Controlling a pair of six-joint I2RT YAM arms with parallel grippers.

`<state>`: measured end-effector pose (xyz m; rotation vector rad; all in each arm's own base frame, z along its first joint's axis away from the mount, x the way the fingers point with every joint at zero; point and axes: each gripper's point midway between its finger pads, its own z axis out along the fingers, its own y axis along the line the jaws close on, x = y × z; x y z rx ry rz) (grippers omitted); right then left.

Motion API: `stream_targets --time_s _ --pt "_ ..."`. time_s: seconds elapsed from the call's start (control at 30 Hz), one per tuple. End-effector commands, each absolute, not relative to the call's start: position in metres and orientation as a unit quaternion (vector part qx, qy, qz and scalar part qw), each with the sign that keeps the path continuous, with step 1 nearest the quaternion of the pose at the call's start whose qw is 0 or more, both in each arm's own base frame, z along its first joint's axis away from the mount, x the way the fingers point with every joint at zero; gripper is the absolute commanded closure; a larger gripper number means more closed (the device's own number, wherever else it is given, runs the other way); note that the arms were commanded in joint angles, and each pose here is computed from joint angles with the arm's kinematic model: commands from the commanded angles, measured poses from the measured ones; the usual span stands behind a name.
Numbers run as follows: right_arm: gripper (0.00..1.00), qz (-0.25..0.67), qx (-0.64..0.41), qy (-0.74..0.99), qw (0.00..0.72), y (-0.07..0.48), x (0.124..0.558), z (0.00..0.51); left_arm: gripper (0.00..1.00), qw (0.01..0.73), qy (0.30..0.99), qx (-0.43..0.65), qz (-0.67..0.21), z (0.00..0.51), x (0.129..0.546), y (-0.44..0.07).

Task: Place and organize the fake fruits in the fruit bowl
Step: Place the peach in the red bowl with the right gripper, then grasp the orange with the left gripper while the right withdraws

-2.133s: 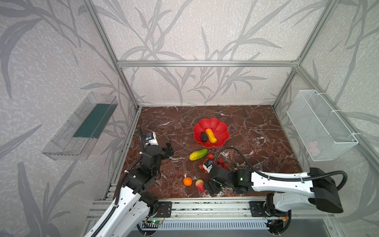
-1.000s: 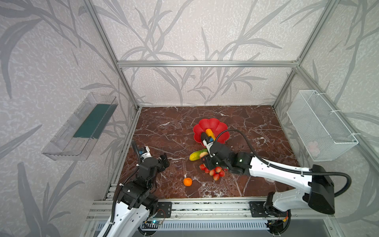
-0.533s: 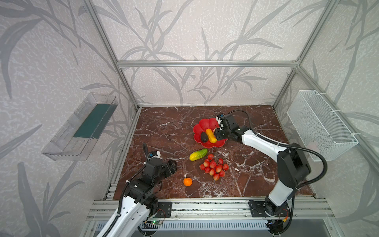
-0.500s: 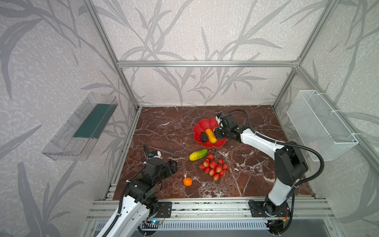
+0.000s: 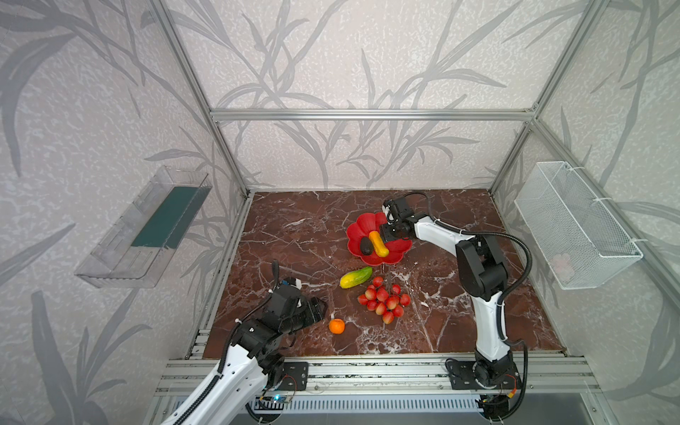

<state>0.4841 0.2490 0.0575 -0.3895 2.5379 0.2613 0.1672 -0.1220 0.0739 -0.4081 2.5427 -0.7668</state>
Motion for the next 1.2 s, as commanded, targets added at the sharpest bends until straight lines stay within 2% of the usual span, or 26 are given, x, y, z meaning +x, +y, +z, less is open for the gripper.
stream_targets --time_s 0.0,0.17,0.33,0.53,0.7,0.77,0.97,1.03,1.17 --pt "0.29 0.103 -0.147 0.942 0.285 0.250 0.489 0.083 0.23 0.210 0.920 -0.153 -0.292 0.068 0.163 -0.131" --pt "0.16 0.122 -0.124 0.922 0.346 0.240 0.476 0.146 0.23 0.186 0.931 -0.130 -0.286 0.063 0.153 -0.138" --pt "0.05 0.181 -0.100 0.889 0.408 0.227 0.432 0.190 0.23 0.179 0.936 -0.112 -0.281 0.058 0.148 -0.144" --pt "0.02 0.193 -0.068 0.889 0.409 0.197 0.374 0.186 0.22 0.175 0.937 -0.093 -0.289 0.053 0.152 -0.160" --pt "0.02 0.174 -0.057 0.897 0.402 0.176 0.348 0.175 0.22 0.157 0.946 -0.067 -0.275 0.042 0.148 -0.172" --pt "0.02 0.166 -0.055 0.901 0.398 0.170 0.341 0.171 0.26 0.154 0.948 -0.059 -0.271 0.040 0.146 -0.176" --pt "0.02 0.168 -0.042 0.902 0.395 0.164 0.331 0.166 0.53 0.159 0.946 -0.067 -0.274 0.040 0.149 -0.181" --pt "0.02 0.167 -0.040 0.903 0.395 0.163 0.330 0.165 0.57 0.176 0.942 -0.059 -0.280 0.050 0.154 -0.184" --pt "0.02 0.166 -0.034 0.905 0.391 0.160 0.325 0.160 0.57 0.224 0.930 -0.038 -0.287 0.081 0.169 -0.188"
